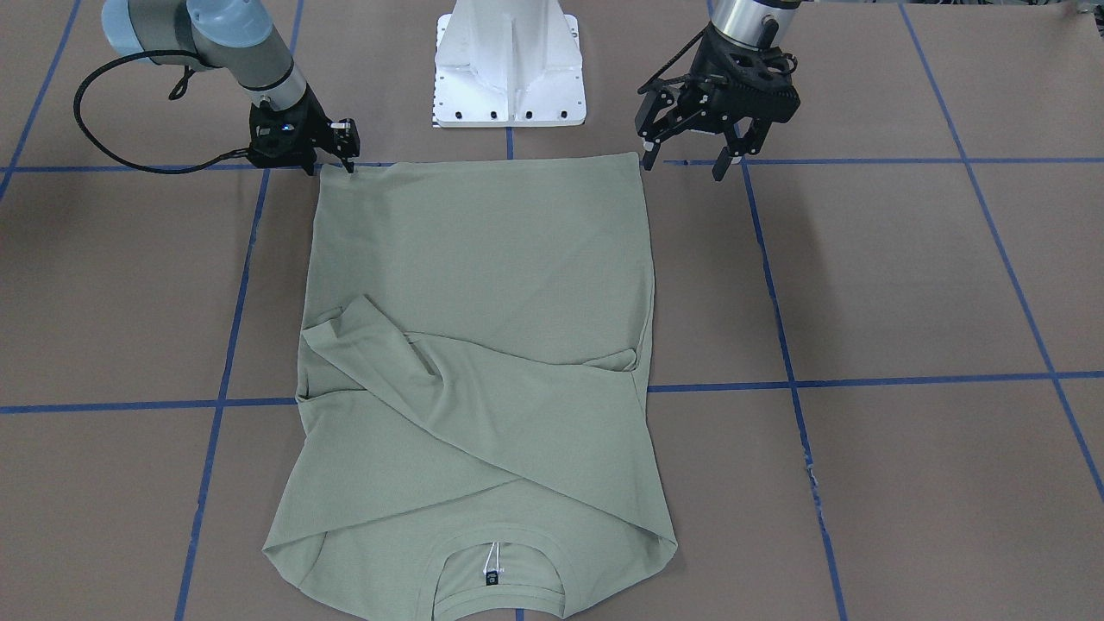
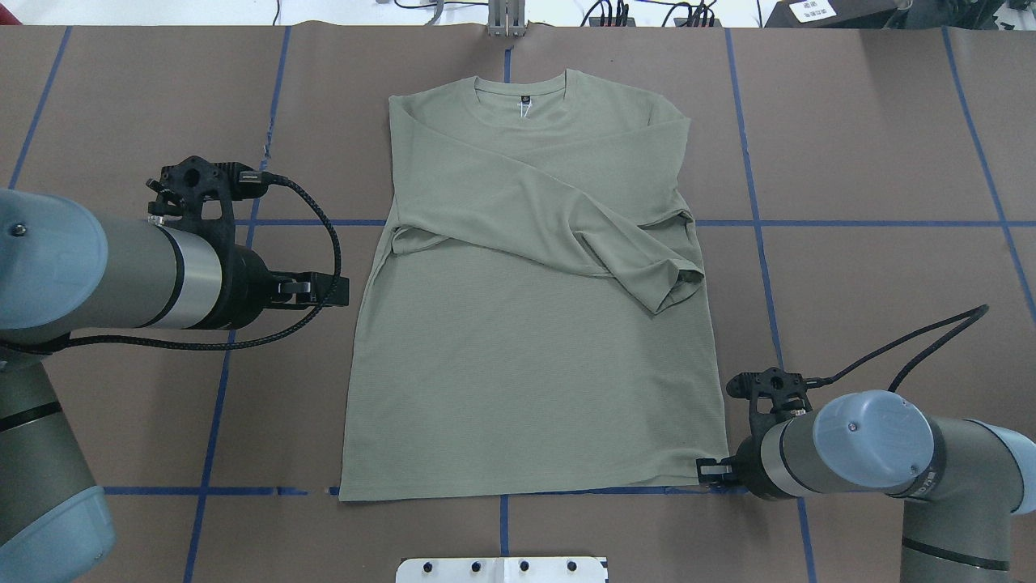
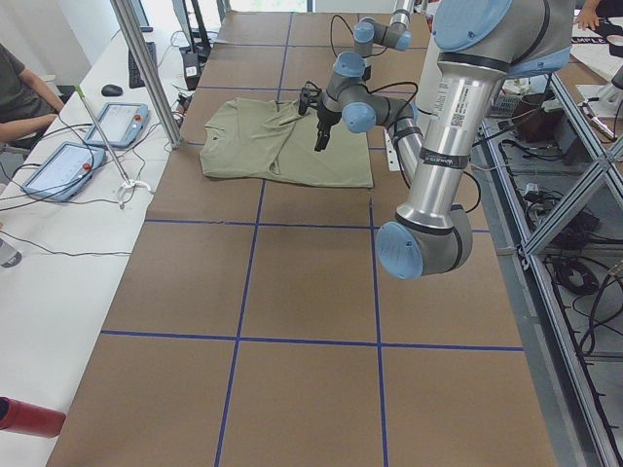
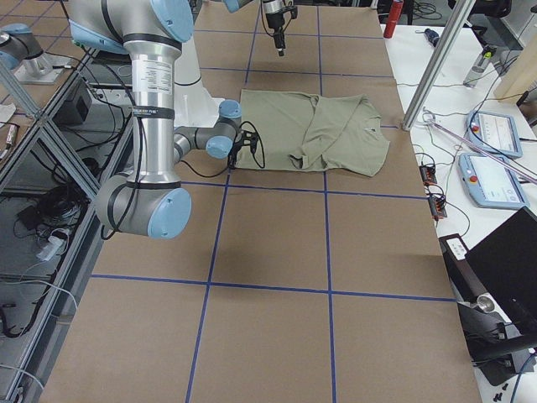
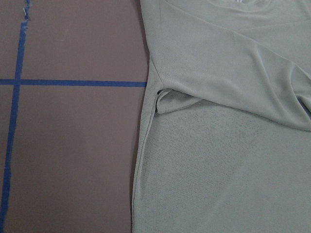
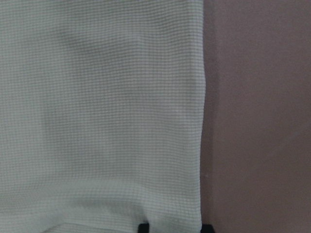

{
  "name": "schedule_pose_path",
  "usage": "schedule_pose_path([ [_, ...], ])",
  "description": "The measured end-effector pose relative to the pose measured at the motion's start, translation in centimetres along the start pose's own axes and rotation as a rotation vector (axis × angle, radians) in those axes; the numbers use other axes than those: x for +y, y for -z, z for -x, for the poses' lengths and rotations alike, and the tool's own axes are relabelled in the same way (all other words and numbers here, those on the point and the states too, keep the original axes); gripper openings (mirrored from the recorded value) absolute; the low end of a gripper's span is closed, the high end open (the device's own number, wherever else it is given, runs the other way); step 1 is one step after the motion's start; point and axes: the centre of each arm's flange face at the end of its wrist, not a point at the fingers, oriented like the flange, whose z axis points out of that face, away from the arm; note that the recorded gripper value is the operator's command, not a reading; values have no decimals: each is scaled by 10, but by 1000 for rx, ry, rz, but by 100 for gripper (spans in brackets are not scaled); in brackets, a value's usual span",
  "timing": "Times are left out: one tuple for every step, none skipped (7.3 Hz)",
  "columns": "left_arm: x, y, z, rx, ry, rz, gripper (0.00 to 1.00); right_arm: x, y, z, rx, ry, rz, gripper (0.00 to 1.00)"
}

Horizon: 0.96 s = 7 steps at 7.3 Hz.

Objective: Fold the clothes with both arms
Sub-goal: 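Position both grippers at the shirt's side edges near the hem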

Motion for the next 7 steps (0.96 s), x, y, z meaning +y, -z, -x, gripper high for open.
schedule_pose_path([
  [0,0,0,1,0,0,99,1,2,1,-4,1,5,0],
  [0,1,0,1,0,-1,99,1,4,3,-11,2,6,0],
  [0,1,0,1,0,-1,99,1,8,5,-19,4,4,0],
  [1,-1,1,-3,1,1,100,2,14,9,-33,-4,-1,0],
  [2,-6,2,-12,7,8,100,2,21,14,-50,-30,-6,0],
  [9,-16,3,-25,29,27,100,3,26,19,-65,-55,-12,0],
  [34,-34,-2,-41,73,73,99,1,33,24,-82,-68,-21,0],
])
